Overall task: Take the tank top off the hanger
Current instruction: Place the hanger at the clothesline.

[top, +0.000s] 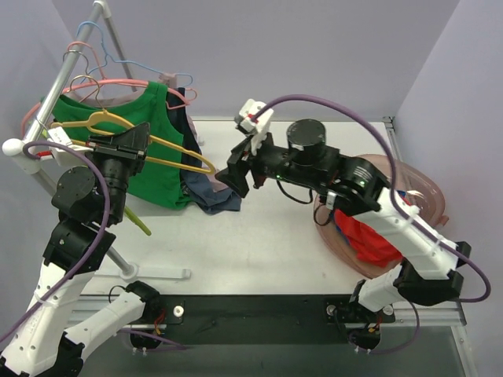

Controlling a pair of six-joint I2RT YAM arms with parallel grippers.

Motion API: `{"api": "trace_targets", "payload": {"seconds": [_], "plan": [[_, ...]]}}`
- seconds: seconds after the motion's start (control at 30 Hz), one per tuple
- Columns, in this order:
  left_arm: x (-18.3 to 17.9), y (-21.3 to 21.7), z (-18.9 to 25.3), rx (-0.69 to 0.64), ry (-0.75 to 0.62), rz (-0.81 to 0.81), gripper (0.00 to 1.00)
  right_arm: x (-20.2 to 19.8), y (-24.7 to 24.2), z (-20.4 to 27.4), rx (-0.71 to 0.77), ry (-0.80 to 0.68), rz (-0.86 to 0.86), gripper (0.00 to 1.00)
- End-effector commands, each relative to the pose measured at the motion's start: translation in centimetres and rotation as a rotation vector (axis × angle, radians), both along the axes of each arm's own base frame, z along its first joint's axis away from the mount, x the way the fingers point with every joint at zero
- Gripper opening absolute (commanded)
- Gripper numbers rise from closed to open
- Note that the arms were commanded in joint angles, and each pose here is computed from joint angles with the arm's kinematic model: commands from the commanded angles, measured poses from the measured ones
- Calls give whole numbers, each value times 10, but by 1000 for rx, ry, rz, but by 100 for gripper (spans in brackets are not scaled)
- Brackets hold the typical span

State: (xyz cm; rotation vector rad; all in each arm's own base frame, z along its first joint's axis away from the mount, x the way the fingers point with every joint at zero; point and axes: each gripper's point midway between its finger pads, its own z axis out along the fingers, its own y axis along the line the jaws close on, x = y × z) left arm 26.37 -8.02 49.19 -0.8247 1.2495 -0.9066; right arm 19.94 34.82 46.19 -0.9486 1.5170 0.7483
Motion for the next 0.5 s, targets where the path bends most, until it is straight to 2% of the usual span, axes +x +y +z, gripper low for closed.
{"api": "trace_targets", "payload": {"seconds": [0.0,0.03,0.17,0.23,0.33,0.47], "plan": [[-5,-3,15,-43,-47,-35,0,6,26,7,45,-7,85,63],[-5,-3,16,-45,-50,-37,0,6,29,7,51,-2,98,62],[-7,-3,16,-49,-54,-39,0,22,45,-1,57,32,97,46],[-7,-2,15,-51,-58,-36,0,23,50,-6,59,50,108,45],[-11,1,17,-58,-70,-33,0,24,59,-7,79,69,123,37],[-13,0,17,-65,-77,-41,0,25,63,-4,102,61,131,3]]}}
